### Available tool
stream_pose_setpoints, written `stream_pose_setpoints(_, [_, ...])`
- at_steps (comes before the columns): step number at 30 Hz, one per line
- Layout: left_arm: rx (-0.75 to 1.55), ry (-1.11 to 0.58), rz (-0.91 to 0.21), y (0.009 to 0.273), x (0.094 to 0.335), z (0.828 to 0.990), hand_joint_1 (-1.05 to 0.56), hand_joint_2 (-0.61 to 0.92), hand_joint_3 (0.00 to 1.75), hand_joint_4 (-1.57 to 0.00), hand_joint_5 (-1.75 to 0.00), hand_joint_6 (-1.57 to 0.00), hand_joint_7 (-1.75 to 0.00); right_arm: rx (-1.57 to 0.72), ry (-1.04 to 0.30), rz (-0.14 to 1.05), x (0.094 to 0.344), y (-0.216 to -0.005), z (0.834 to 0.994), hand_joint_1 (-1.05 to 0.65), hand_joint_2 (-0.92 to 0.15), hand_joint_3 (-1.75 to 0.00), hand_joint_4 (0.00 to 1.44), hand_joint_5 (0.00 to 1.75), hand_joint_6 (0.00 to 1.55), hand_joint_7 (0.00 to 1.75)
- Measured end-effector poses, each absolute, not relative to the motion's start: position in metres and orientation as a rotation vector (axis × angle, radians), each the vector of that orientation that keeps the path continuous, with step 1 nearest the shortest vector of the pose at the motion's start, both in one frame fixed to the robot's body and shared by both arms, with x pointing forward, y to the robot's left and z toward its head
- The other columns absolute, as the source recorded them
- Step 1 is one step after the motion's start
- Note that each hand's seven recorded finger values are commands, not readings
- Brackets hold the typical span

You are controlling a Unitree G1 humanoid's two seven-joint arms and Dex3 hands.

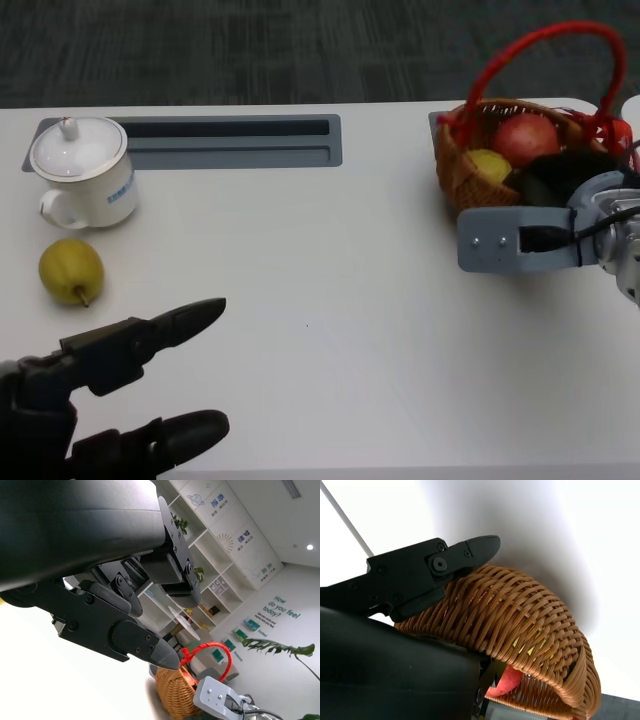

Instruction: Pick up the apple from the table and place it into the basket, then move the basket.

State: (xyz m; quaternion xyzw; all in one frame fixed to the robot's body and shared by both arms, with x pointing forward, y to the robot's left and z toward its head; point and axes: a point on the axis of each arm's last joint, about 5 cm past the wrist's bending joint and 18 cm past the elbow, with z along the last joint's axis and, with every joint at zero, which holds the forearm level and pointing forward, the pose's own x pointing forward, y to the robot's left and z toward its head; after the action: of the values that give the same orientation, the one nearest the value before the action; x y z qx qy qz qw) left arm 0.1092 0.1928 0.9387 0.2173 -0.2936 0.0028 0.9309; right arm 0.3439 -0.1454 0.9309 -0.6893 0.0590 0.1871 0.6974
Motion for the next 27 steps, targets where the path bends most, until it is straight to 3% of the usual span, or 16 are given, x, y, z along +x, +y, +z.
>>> stream_pose_setpoints(6, [0.425,-0.614,-0.013,0.190,0.118,0.936,-0.43,0.80,0.00,-0.95,-0.01,-0.85,0.00,-1.525,0.094,0.426,0.348,-0.138,0.941,-0.92,-0.86,-0.01,0.27,0.01,0.33,0.01])
stream_pose_setpoints(12, [0.417,-0.629,-0.025,0.187,0.118,0.935,-0.44,0.79,0.00,-0.96,-0.01,-0.86,0.00,-1.513,0.071,0.433,0.352,-0.133,0.949,-0.89,-0.86,0.00,0.29,0.01,0.35,0.01])
stream_pose_setpoints(22, [0.410,-0.640,-0.033,0.185,0.119,0.936,-0.45,0.79,0.00,-0.96,0.00,-0.87,-0.01,-1.474,0.136,0.478,0.354,-0.129,0.953,-1.01,-0.88,0.00,0.12,0.00,0.15,0.00])
stream_pose_setpoints(27, [0.411,-0.667,-0.036,0.185,0.125,0.940,-0.44,0.79,0.00,-0.96,-0.01,-0.88,-0.01,-1.397,0.150,0.486,0.356,-0.129,0.959,-0.99,-0.84,0.00,0.20,0.03,0.20,0.02])
